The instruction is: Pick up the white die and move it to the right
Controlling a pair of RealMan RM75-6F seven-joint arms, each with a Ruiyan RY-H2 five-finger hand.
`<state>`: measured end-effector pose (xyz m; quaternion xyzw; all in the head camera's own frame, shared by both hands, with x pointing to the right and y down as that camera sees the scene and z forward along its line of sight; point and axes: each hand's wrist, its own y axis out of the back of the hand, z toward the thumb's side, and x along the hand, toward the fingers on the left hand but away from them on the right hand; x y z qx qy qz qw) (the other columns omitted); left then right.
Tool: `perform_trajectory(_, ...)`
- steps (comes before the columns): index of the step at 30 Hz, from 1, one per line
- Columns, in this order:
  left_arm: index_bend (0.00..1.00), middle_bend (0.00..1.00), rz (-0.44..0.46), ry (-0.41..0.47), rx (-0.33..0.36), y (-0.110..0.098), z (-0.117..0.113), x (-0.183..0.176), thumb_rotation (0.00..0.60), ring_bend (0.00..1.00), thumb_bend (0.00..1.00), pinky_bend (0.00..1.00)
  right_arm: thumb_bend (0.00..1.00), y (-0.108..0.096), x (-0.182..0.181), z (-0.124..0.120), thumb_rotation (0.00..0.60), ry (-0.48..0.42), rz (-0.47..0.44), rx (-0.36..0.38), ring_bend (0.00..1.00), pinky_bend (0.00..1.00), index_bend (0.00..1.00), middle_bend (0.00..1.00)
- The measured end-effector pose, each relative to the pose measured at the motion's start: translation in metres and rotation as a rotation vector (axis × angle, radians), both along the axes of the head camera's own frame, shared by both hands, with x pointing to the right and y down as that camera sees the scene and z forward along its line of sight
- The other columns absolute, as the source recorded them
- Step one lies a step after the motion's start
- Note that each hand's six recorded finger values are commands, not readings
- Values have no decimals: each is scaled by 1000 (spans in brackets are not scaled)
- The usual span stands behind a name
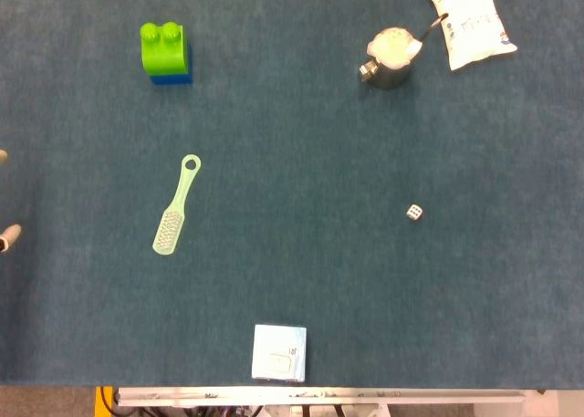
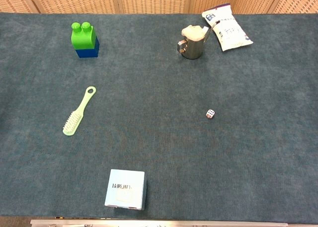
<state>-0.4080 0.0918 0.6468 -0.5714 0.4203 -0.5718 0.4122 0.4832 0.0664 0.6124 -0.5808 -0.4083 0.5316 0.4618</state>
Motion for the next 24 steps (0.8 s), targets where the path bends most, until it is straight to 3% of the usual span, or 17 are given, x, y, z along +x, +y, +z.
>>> perform_trajectory(9,239,209,-10,-1,-8,1,2,-3,600,218,22,369,0,-5,-8,2,600,-4,-32,1,135,349,121,192)
perform_trajectory(16,239,209,-33,-14,1,5,0,-8,600,219,22,370,2,-7,-39,-1,600,-45,-179,40,190,377,168,266)
perform_trajectory(22,239,209,-29,-22,10,11,-3,-7,600,219,22,370,85,-14,-78,-8,600,-8,-351,84,298,556,170,353)
perform_trajectory(24,239,209,-36,-30,13,14,-4,-9,600,219,22,370,88,-17,-92,-12,600,6,-402,92,385,641,170,411)
